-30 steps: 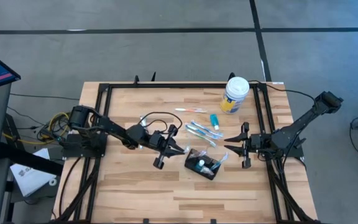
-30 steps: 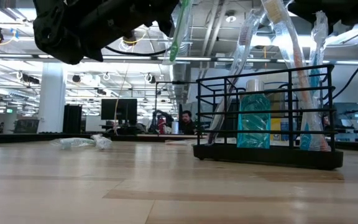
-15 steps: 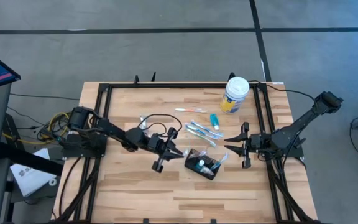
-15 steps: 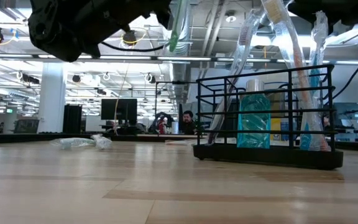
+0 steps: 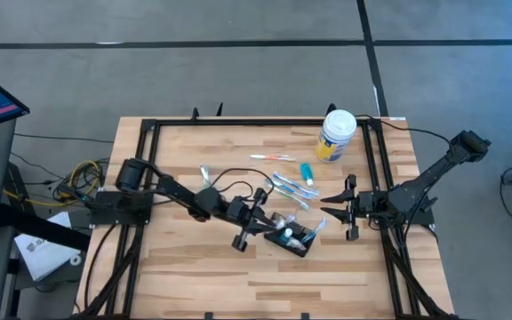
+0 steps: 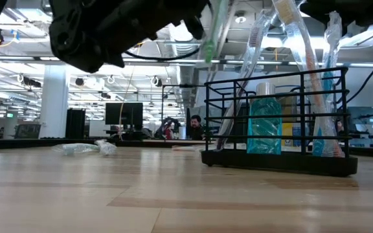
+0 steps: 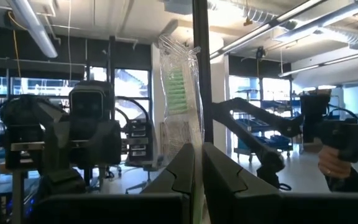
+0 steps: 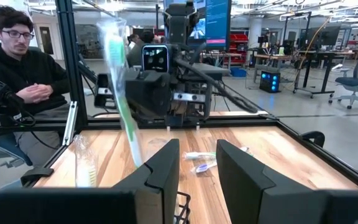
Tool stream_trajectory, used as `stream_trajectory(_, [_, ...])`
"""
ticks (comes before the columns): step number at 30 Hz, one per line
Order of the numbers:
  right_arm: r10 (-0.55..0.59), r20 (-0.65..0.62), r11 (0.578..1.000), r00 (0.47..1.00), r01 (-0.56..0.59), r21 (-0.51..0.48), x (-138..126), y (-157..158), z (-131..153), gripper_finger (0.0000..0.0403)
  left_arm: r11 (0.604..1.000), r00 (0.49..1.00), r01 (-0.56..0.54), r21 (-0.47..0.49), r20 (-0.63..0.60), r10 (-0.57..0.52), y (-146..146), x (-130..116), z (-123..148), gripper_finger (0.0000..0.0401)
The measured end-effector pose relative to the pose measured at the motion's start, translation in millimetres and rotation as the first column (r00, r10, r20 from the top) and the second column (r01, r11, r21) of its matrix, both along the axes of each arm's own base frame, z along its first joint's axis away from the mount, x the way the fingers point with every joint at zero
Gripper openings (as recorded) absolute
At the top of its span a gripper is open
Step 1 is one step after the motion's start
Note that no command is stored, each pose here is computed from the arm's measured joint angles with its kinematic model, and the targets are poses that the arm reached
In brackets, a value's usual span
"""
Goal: Pick & Place toothbrushing station
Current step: Put the middle green toothbrush into the mesh organizer
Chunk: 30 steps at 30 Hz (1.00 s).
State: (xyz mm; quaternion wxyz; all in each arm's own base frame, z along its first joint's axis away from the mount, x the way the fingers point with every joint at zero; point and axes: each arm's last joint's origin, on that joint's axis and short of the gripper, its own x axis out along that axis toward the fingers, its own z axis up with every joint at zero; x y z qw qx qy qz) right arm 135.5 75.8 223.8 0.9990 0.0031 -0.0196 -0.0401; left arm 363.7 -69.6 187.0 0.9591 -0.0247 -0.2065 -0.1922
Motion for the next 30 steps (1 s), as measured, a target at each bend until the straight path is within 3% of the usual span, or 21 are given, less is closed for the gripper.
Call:
stream_trajectory(15, [0.0, -0.001, 1.0, 1.0, 0.0, -0.001, 0, 0, 0, 0.0098, 0.999, 1.0, -0.003, 0.052, 0.01, 0.002, -1, 12, -9, 0.0006])
stream_trajectory(30, [0.0, -0.001, 1.0, 1.0, 0.0, -0.001, 0, 0, 0, 0.0098, 0.998, 0.999, -0.054, 0.04, -0.005, 0.054, 0, 15, -16, 0.0006])
